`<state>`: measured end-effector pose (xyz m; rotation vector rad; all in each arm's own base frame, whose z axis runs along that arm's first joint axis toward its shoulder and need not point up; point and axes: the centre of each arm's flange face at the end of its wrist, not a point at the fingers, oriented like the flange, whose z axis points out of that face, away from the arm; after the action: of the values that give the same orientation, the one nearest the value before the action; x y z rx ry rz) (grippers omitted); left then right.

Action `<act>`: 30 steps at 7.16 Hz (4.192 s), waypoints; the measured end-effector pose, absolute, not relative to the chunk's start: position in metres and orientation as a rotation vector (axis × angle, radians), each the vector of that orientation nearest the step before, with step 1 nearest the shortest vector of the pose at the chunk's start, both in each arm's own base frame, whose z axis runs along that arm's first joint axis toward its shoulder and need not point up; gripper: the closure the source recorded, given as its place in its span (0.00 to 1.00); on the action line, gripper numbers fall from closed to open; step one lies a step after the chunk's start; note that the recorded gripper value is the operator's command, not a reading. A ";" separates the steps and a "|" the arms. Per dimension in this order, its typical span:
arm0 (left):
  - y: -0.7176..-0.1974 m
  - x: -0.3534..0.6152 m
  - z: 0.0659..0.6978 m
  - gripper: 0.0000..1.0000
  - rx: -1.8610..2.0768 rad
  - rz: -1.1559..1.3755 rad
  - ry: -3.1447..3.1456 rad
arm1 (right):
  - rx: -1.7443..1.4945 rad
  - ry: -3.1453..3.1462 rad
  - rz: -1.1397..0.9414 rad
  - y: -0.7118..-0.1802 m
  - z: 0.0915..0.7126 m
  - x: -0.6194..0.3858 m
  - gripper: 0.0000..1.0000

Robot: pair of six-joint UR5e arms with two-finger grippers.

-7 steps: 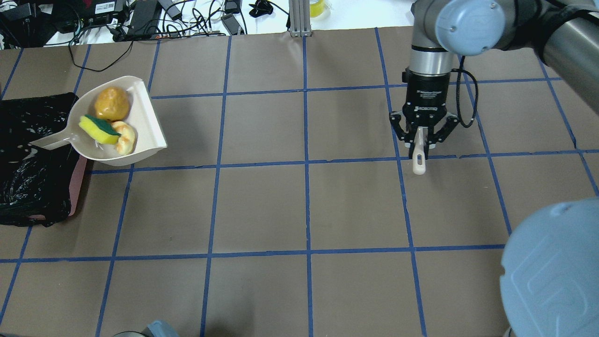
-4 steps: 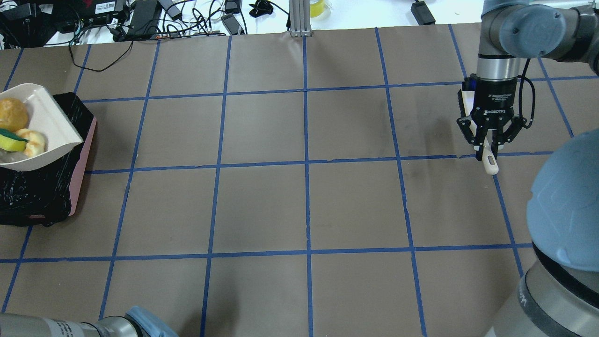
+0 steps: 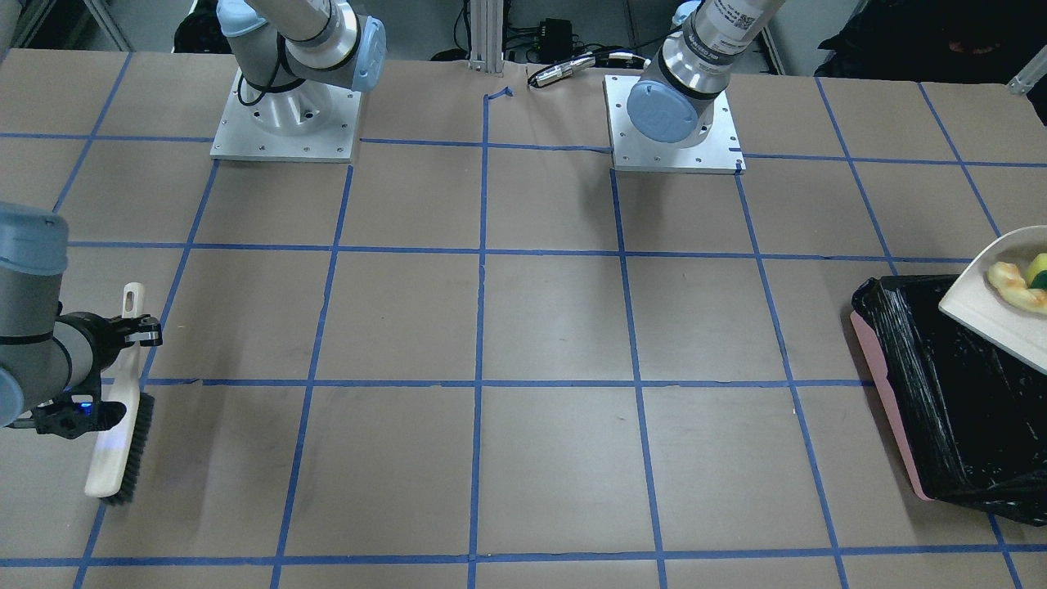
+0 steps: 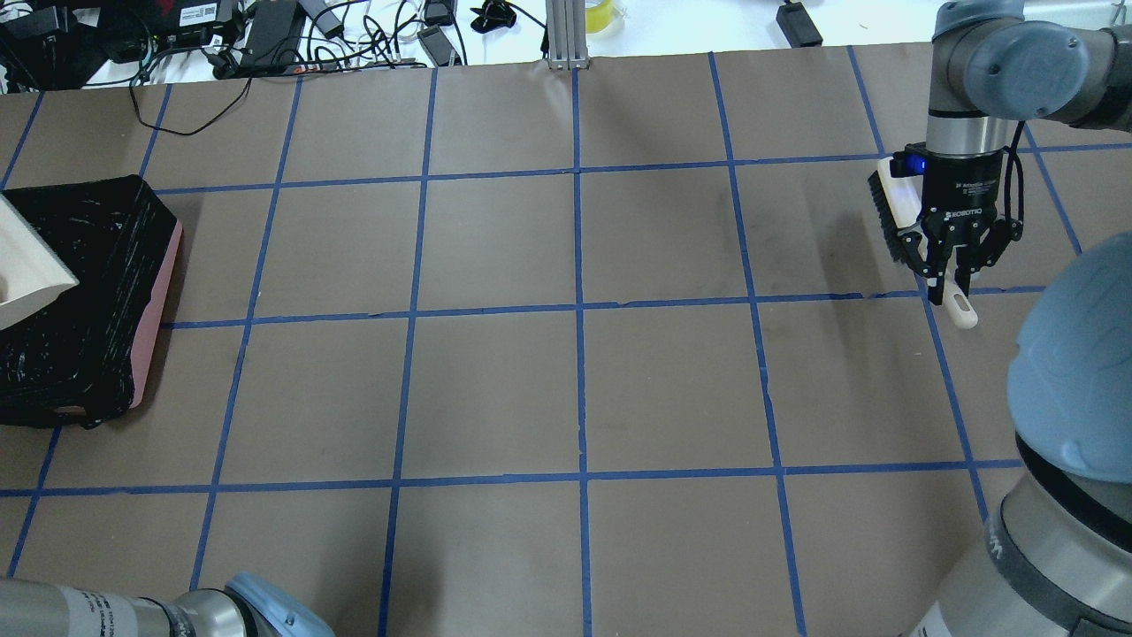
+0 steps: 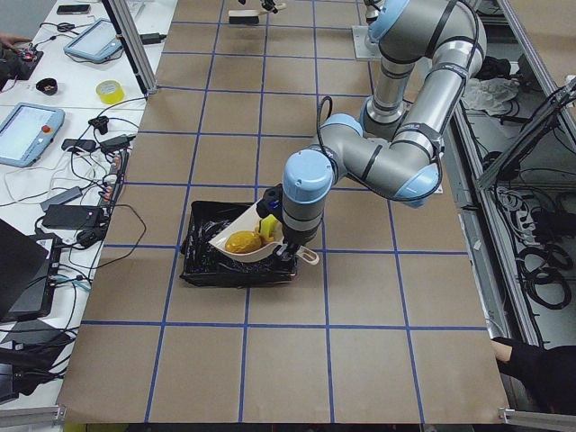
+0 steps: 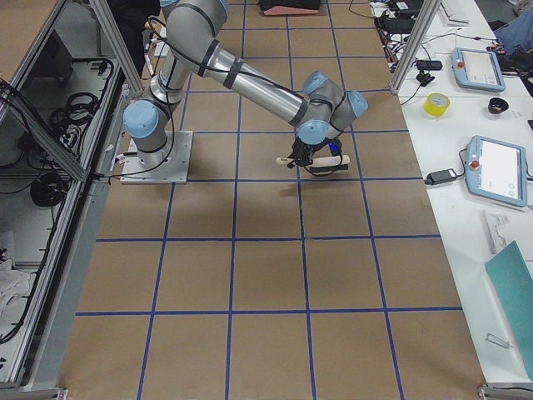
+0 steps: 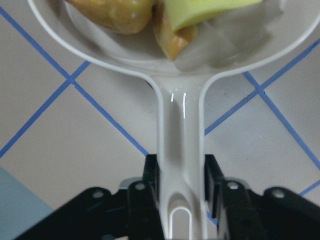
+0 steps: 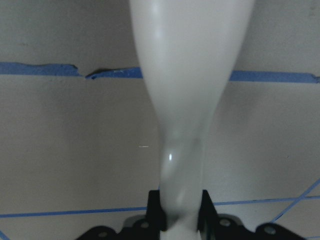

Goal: Sweep and dump trash into bin
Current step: 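Tip the dustpan over the bin with the left gripper while the right withdraws, then lower the dustpan with the left gripper while the right sets down the brush, then release the dustpan handle and raise the left gripper while the right gripper opens and rises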

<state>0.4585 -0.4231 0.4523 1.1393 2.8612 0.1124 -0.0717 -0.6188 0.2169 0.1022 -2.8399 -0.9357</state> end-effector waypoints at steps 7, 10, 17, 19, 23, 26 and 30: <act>-0.506 0.343 0.464 1.00 1.268 0.767 2.234 | -0.013 -2.833 -0.871 -0.630 0.197 -0.075 0.01; -0.517 0.312 0.494 1.00 1.307 0.602 2.190 | -0.031 -2.845 -0.745 -0.638 0.222 -0.077 0.00; -0.581 0.123 0.470 1.00 1.942 -0.005 2.444 | 0.177 -3.023 -0.048 -0.526 0.499 0.103 0.01; -0.626 0.085 0.409 1.00 2.084 -0.068 2.422 | 0.210 -3.115 0.038 -0.478 0.525 0.130 0.01; -0.688 0.022 0.307 1.00 2.270 -0.110 2.245 | 0.223 -3.149 0.136 -0.439 0.531 0.136 0.00; -0.691 0.008 0.279 1.00 2.351 -0.087 2.197 | 0.222 -3.151 0.138 -0.439 0.530 0.136 0.00; -0.700 0.009 0.259 0.45 2.378 -0.121 2.127 | 0.226 -3.151 0.135 -0.439 0.529 0.136 0.00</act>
<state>0.0092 -0.7000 0.2593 2.3778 2.1275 -0.1214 0.1361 -0.4394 0.5295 0.2264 -3.1509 0.1348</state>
